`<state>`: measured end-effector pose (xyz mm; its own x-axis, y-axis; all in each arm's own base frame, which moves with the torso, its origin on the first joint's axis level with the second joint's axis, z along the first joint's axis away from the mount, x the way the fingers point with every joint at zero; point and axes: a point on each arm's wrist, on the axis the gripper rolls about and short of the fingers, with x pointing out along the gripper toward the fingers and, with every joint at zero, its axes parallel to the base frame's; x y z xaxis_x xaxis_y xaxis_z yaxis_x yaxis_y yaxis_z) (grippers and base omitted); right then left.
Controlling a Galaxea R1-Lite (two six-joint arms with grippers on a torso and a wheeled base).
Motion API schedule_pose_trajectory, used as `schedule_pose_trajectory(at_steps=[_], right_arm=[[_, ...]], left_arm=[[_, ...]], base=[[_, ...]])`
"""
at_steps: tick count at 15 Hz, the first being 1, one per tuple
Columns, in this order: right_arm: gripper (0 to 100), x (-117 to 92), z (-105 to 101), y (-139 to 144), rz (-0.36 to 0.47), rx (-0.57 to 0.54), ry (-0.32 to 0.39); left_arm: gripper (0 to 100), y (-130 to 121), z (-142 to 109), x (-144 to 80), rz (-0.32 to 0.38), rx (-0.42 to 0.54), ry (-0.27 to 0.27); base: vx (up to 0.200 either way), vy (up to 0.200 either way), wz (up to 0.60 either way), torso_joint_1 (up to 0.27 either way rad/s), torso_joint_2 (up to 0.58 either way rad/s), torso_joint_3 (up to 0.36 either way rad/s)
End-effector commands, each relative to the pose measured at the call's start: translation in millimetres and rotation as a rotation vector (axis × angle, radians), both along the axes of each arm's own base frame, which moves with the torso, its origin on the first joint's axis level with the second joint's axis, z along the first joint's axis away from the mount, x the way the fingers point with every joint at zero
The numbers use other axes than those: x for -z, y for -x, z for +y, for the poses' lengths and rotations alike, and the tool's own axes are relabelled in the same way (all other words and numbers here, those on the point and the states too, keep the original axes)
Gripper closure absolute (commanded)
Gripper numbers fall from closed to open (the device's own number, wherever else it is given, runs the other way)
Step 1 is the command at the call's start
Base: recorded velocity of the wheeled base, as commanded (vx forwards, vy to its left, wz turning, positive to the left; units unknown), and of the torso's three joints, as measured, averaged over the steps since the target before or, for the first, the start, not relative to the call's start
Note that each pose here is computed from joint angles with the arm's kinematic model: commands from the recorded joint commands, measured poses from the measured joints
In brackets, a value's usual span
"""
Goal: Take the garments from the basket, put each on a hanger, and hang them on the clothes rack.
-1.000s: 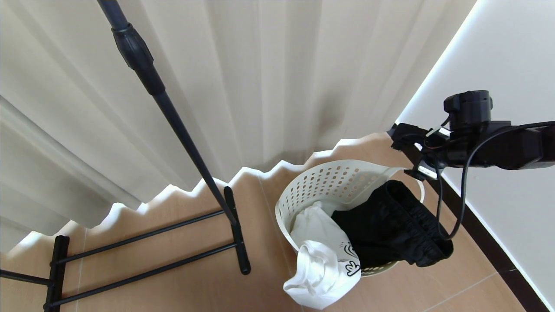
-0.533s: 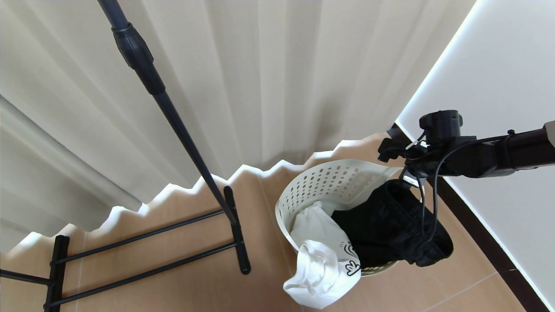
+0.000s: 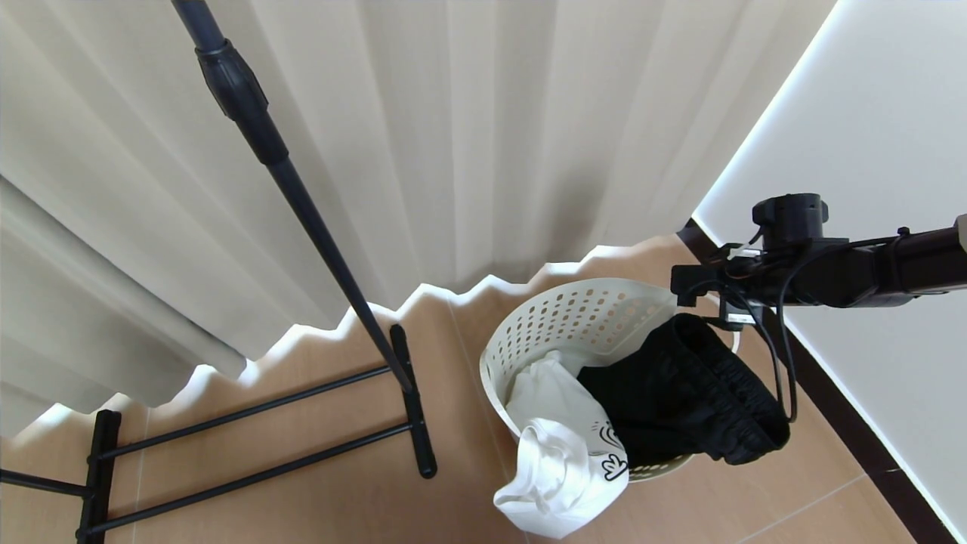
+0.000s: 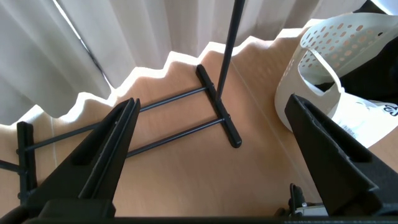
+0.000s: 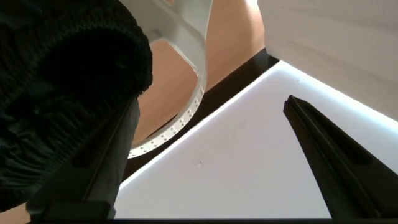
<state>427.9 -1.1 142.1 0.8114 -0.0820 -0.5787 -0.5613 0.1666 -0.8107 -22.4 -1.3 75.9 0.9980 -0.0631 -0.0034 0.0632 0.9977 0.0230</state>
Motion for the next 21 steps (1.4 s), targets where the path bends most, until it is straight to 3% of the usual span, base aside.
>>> schedule_pose_trajectory(at_steps=[1, 4, 6, 9, 16, 21], right_arm=[[0, -5, 0, 4, -0.005, -0.027, 0.005], [0, -6, 3, 6, 0.004, -0.068, -0.002], [0, 2, 4, 12, 0.077, -0.085, 0.012], [0, 17, 12, 16, 0.117, -0.105, 0.017], [0, 44, 13, -3, 0.102, -0.102, 0.023], [0, 53, 14, -14, 0.076, -0.103, 0.024]], left_arm=[[0, 0, 0, 0, 0.001, 0.0, 0.0], [0, 0, 0, 0, 0.001, 0.0, 0.0], [0, 0, 0, 0, 0.001, 0.0, -0.001], [0, 0, 0, 0, 0.001, 0.0, -0.001], [0, 0, 0, 0, 0.001, 0.0, 0.0], [0, 0, 0, 0, 0.001, 0.0, -0.001]], base=[[0.0, 0.0, 0.0, 0.0, 0.0, 0.0], [0.0, 0.0, 0.0, 0.0, 0.0, 0.0], [0.0, 0.0, 0.0, 0.0, 0.0, 0.0], [0.0, 0.0, 0.0, 0.0, 0.0, 0.0], [0.0, 0.0, 0.0, 0.0, 0.0, 0.0], [0.0, 0.0, 0.0, 0.0, 0.0, 0.0]])
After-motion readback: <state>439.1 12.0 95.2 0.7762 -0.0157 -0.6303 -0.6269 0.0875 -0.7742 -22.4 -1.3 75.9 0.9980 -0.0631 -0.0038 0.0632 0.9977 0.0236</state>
